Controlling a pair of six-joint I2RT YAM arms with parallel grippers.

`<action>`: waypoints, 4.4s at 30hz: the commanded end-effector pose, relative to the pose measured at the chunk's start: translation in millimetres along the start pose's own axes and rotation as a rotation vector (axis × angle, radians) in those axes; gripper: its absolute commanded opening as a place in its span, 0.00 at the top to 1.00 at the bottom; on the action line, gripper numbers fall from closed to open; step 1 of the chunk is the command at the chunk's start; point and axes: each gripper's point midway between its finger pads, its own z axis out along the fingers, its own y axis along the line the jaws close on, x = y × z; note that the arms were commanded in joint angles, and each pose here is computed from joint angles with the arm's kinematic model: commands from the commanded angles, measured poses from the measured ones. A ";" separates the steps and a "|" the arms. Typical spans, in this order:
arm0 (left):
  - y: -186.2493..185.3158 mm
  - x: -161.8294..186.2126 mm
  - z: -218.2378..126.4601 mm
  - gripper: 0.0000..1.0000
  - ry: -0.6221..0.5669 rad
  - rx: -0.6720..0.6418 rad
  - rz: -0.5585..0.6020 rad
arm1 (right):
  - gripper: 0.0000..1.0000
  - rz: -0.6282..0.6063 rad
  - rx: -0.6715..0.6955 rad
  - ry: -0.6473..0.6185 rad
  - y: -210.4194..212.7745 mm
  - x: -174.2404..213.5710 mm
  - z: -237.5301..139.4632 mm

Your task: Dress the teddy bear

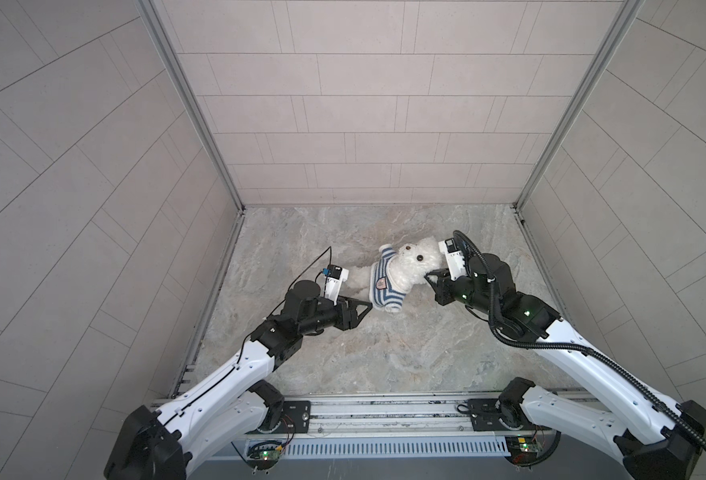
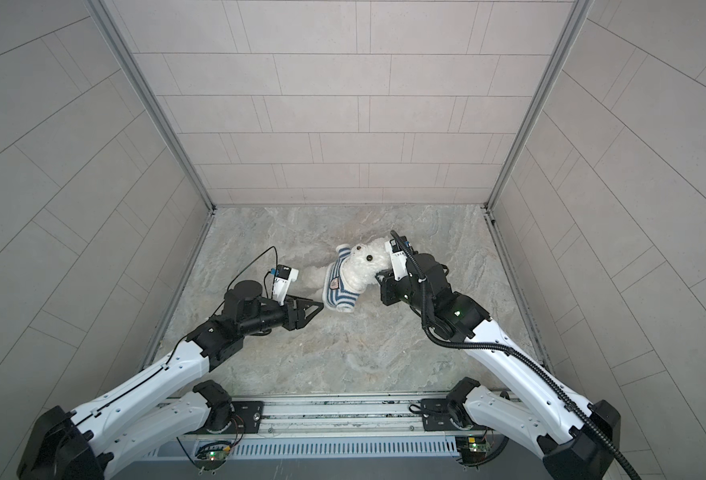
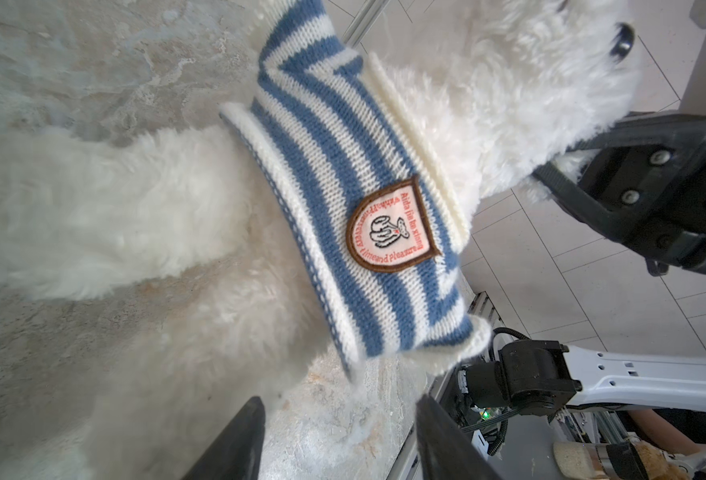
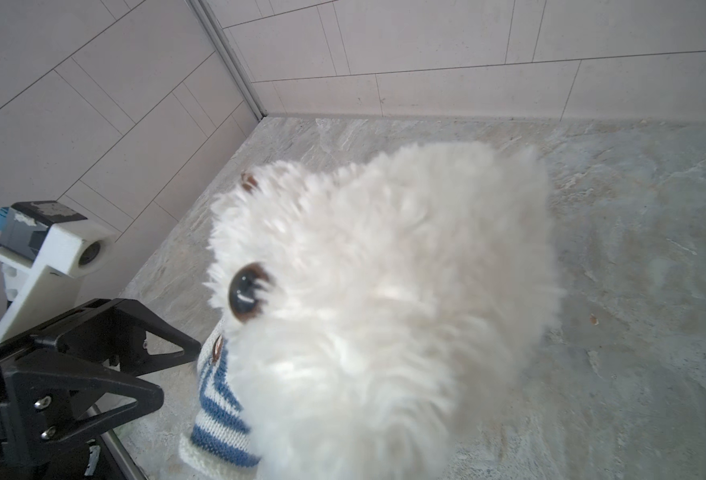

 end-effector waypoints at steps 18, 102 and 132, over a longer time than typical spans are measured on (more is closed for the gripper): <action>2.3 -30.7 -20.2 0.49 -0.096 -0.034 -0.018 | 1.00 -0.373 -0.280 -0.016 54.0 9.5 -5.7; 1.5 5.9 23.0 0.48 0.085 0.115 -0.129 | 1.00 -0.534 -0.141 -0.240 35.1 -14.8 41.2; 64.8 29.0 34.0 0.49 0.053 -0.132 -0.266 | 0.80 -0.422 -0.123 -0.100 11.3 33.4 121.0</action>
